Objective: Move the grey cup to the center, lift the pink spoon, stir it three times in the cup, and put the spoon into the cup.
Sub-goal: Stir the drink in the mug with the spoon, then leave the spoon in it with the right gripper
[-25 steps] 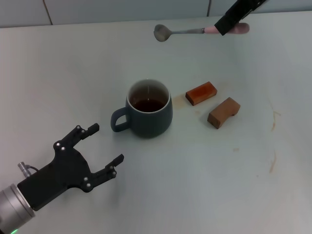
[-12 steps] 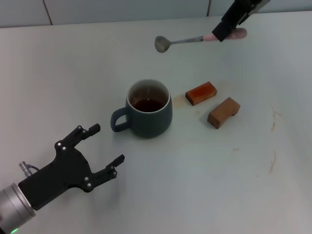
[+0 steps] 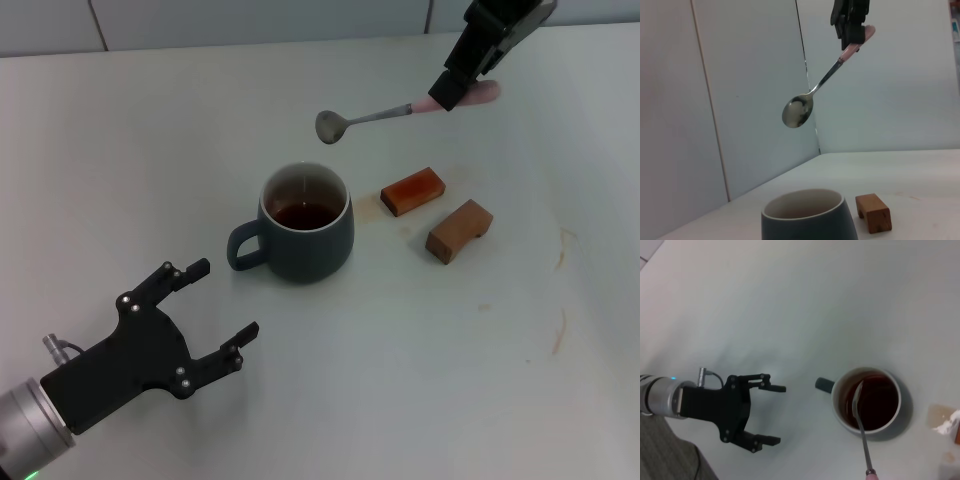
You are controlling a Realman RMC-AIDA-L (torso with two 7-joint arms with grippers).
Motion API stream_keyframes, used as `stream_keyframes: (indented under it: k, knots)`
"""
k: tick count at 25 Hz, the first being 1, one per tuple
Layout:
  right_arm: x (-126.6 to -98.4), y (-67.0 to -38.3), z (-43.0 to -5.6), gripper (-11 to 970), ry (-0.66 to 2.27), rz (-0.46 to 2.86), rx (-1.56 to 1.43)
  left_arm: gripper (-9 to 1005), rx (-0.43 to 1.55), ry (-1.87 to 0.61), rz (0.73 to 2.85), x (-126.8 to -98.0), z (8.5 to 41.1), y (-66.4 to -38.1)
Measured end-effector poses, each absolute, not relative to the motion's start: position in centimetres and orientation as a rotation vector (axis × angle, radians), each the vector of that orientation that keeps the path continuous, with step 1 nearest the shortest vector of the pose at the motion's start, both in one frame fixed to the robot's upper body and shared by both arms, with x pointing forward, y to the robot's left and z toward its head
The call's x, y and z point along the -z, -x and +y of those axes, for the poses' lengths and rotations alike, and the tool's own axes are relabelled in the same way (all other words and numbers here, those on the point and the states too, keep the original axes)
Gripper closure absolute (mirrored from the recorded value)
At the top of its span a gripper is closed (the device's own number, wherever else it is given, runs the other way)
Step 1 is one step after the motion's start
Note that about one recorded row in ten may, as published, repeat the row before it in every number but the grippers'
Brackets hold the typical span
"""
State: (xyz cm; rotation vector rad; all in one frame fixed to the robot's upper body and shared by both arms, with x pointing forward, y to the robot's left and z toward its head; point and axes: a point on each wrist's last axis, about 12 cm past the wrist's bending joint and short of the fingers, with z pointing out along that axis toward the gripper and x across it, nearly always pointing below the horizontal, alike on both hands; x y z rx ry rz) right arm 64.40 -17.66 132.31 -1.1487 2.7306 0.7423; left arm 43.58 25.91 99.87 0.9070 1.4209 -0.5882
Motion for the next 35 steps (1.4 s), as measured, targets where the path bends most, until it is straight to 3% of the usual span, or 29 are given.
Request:
stream_keyframes:
  k: [35]
  knots:
    - [-128.6, -65.3, -12.8, 845, 1.212, 2.851, -0.563, 144, 0.610, -0.921, 1.417, -100.0, 25.6, -43.8]
